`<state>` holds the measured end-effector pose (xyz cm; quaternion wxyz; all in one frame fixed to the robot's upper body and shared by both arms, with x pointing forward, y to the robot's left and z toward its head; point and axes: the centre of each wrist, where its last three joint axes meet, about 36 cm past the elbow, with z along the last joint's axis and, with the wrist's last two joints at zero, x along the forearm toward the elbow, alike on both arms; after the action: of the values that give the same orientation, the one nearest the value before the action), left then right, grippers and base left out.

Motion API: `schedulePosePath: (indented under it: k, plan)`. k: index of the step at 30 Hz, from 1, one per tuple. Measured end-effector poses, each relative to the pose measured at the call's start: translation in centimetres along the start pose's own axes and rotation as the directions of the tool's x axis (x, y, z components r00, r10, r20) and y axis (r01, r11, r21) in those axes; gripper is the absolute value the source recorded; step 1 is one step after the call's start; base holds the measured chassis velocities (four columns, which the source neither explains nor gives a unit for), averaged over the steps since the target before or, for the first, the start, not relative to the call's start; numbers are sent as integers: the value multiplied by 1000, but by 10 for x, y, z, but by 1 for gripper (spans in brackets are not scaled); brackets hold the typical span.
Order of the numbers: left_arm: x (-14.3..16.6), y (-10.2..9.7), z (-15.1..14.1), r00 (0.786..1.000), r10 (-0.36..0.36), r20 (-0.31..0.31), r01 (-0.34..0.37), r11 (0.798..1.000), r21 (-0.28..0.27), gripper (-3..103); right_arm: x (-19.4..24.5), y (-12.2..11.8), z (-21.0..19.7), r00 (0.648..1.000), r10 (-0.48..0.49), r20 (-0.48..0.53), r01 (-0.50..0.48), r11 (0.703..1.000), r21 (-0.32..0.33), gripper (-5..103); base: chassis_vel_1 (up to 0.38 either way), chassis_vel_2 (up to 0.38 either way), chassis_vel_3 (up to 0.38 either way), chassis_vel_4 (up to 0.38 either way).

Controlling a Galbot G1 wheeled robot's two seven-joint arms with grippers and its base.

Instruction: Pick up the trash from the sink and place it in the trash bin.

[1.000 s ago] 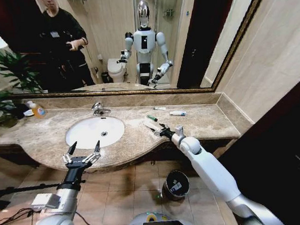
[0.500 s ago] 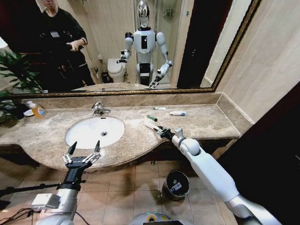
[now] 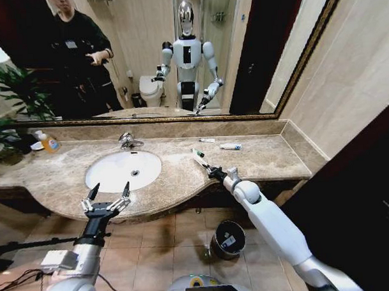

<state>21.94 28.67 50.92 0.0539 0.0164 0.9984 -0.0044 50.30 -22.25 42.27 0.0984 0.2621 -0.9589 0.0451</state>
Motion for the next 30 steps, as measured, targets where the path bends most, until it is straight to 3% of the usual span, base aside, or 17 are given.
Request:
schedulePosePath:
  k: [19,30]
  plan:
    - [0,0,0,1000,0,0,0,1000,0,100,96,-18,-20,987,143,78,-141,989,-38,0,0,0,0,0]
    - [0,0,0,1000,0,0,0,1000,0,100,169,-2,10,951,298,78,-288,950,-118,0,0,0,0,0]
